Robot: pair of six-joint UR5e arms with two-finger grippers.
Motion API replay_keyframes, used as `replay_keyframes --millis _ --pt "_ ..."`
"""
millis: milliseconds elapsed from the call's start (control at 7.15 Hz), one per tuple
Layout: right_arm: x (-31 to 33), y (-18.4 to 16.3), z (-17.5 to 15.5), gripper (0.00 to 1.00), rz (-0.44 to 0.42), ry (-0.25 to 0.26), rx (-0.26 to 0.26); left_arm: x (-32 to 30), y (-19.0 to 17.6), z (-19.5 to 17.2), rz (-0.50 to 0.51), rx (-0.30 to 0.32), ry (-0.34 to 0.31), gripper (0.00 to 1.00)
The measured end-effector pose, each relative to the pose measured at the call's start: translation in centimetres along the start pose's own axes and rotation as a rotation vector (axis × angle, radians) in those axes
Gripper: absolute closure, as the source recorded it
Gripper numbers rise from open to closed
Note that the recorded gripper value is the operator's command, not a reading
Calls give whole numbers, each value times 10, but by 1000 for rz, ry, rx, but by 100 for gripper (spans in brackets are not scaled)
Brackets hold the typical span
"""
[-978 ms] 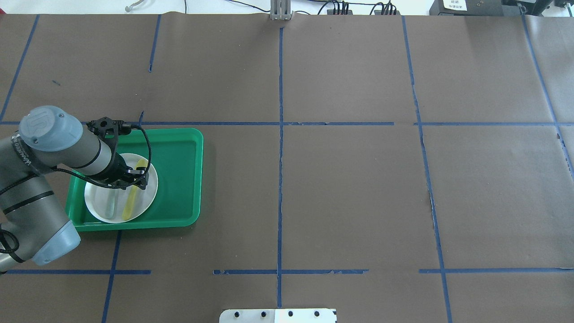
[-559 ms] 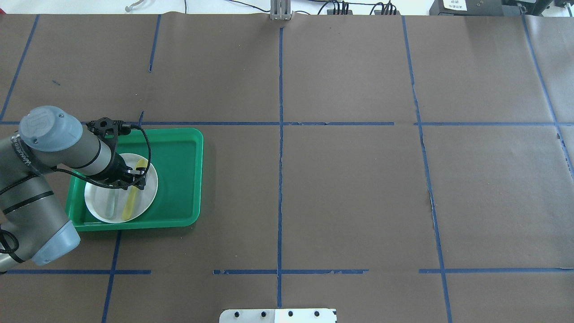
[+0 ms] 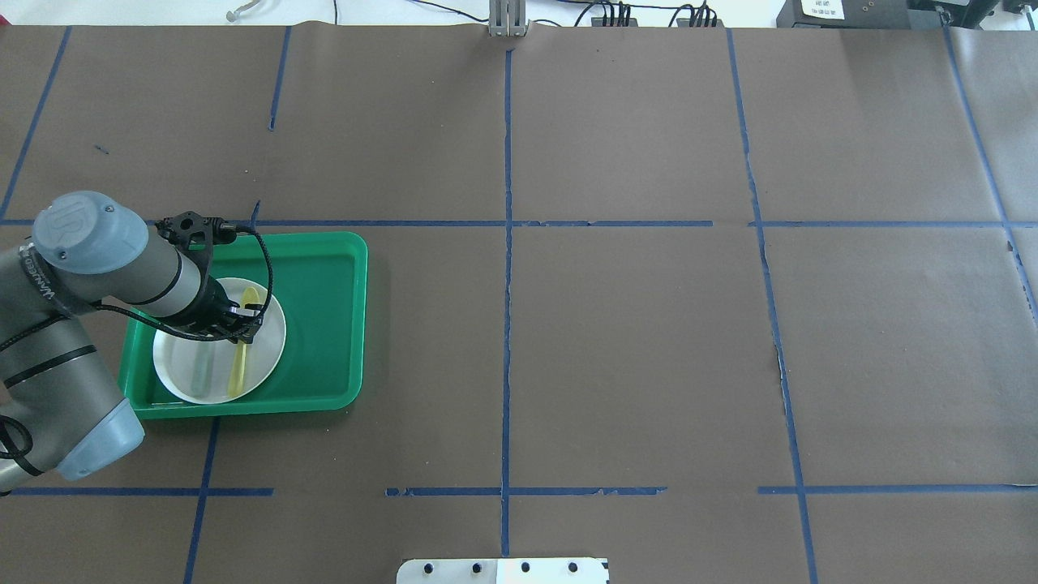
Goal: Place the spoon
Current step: 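Lift the yellow spoon off the plate with the left gripper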
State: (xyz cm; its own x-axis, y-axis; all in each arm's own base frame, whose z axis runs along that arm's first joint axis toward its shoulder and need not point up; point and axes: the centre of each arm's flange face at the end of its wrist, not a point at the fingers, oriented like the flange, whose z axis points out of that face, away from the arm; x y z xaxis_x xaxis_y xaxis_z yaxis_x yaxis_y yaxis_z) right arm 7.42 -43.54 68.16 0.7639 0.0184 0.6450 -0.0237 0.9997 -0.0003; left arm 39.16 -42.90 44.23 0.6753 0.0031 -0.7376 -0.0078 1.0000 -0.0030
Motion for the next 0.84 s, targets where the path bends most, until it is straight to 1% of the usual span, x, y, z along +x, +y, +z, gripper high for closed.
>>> replay_keyframes --millis 140,419,699,839 --pt "0 0 0 0 0 0 0 2 1 -9 8 9 11 100" --pt "0 0 0 0 0 0 0 5 1 -39 10 37 33 100" --pt "0 0 0 0 0 0 0 4 -7 -76 -2 64 22 100" --pt "0 0 0 0 0 0 0 6 -9 -89 -8 64 7 100"
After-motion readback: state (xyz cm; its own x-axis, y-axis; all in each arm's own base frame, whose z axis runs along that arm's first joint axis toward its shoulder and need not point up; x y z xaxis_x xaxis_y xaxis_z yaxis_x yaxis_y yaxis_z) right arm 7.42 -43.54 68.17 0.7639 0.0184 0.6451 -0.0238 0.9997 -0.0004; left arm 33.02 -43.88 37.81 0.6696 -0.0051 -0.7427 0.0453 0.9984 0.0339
